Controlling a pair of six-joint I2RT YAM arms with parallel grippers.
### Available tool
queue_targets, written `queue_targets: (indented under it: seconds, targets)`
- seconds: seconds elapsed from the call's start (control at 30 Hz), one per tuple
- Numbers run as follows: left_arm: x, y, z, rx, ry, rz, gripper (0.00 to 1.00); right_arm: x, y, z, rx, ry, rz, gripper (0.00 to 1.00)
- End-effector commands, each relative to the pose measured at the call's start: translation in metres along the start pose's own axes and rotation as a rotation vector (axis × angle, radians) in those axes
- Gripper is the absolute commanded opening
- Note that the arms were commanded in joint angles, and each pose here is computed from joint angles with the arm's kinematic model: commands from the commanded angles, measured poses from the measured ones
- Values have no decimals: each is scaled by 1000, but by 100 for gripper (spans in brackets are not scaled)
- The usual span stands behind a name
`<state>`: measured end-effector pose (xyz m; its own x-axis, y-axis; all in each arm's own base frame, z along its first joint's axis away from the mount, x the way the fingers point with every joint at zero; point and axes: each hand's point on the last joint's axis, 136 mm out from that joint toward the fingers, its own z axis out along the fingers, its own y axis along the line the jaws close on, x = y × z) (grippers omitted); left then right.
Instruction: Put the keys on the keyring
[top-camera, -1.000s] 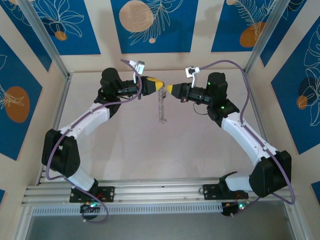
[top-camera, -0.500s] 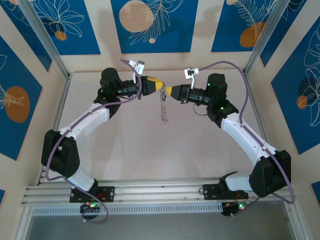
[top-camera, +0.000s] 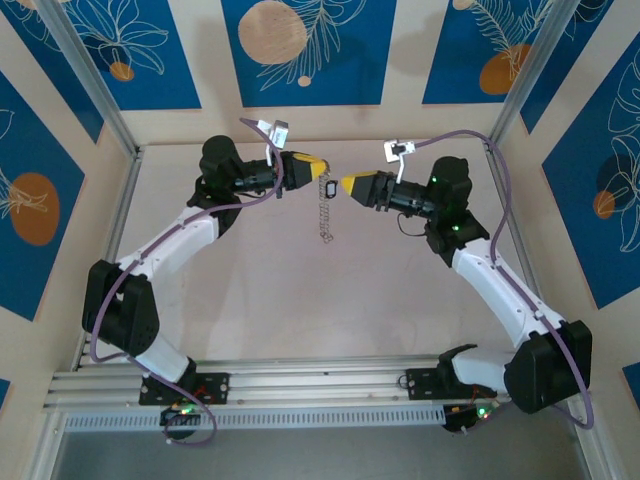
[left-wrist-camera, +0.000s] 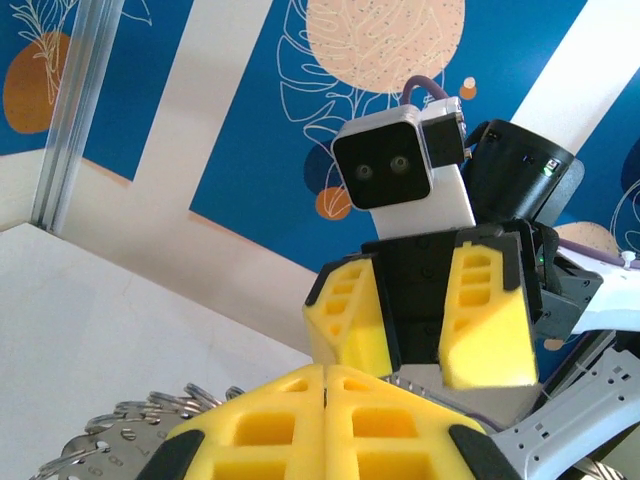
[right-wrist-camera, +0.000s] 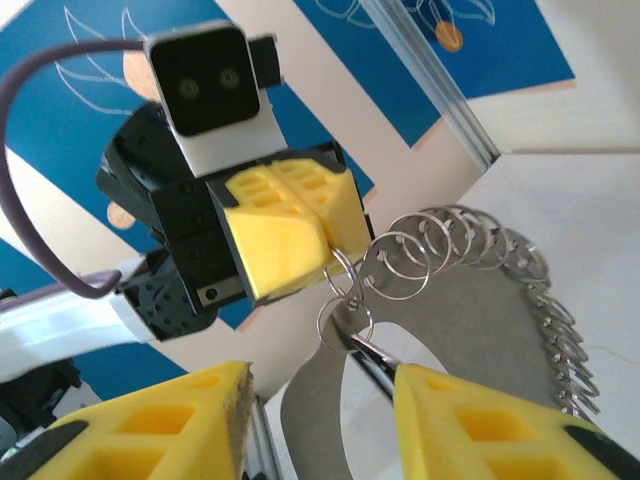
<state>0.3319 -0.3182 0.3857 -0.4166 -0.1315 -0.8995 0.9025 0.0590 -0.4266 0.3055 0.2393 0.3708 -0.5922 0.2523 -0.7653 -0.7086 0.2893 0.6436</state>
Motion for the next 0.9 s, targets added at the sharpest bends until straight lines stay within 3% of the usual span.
queue_targets:
  seconds: [0.0,0.67,0.87]
  targets:
    - [-18,-21,-2,23,-50,84,0,-16,9,-3,-27,-74,-34,45]
    - [-20,-22,2,41,-82,61,0,-17,0,31,-93,-91,-34,44]
    - [-19,-21,3,42,-79,55,0,-12,0,35,-101,-77,-28,40]
